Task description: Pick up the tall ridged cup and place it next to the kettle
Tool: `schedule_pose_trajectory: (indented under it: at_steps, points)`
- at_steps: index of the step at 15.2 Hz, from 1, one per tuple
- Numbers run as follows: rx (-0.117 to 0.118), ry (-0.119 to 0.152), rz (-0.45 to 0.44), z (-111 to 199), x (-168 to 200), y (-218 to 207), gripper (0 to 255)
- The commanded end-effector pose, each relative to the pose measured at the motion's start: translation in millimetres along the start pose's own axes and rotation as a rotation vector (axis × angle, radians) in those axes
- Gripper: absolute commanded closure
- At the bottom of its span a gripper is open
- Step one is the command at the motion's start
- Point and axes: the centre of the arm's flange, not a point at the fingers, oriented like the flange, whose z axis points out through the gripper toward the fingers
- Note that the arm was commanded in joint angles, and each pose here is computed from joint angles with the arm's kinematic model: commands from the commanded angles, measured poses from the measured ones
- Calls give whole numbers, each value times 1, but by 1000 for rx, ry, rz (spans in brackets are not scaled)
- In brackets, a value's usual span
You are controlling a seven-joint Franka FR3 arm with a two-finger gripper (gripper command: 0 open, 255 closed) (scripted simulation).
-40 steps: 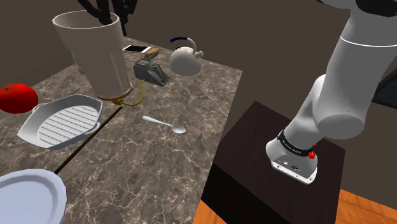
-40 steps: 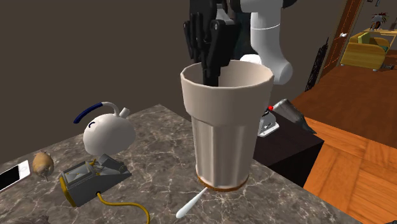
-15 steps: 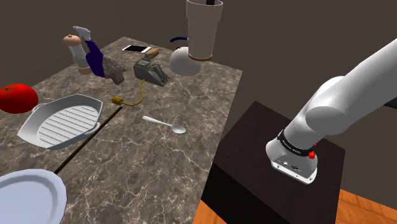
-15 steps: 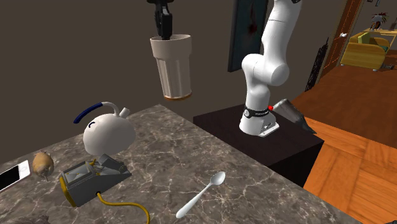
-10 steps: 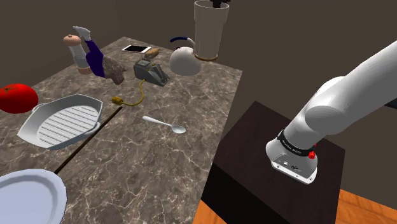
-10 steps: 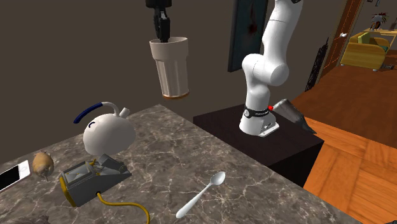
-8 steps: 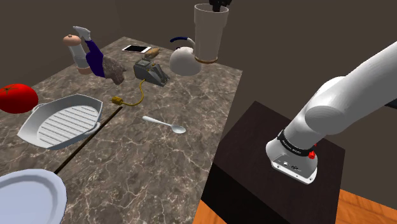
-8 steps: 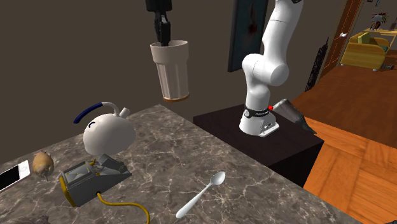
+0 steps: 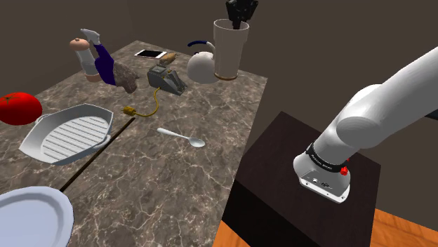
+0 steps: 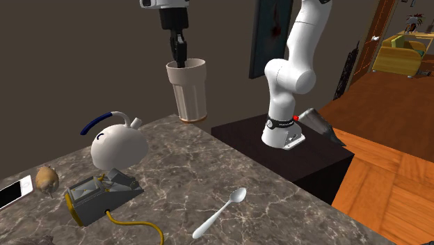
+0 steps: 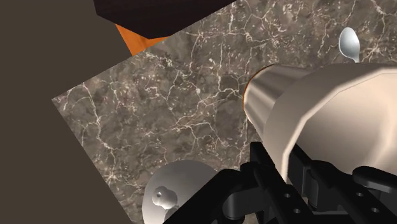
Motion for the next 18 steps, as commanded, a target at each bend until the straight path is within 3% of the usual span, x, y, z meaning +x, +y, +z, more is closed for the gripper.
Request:
schedule_pose_trajectory:
  at_steps: [1,18]
  points:
    - [0,1,0,11,0,0,255]
    - [0,1,0,101,2,6,255]
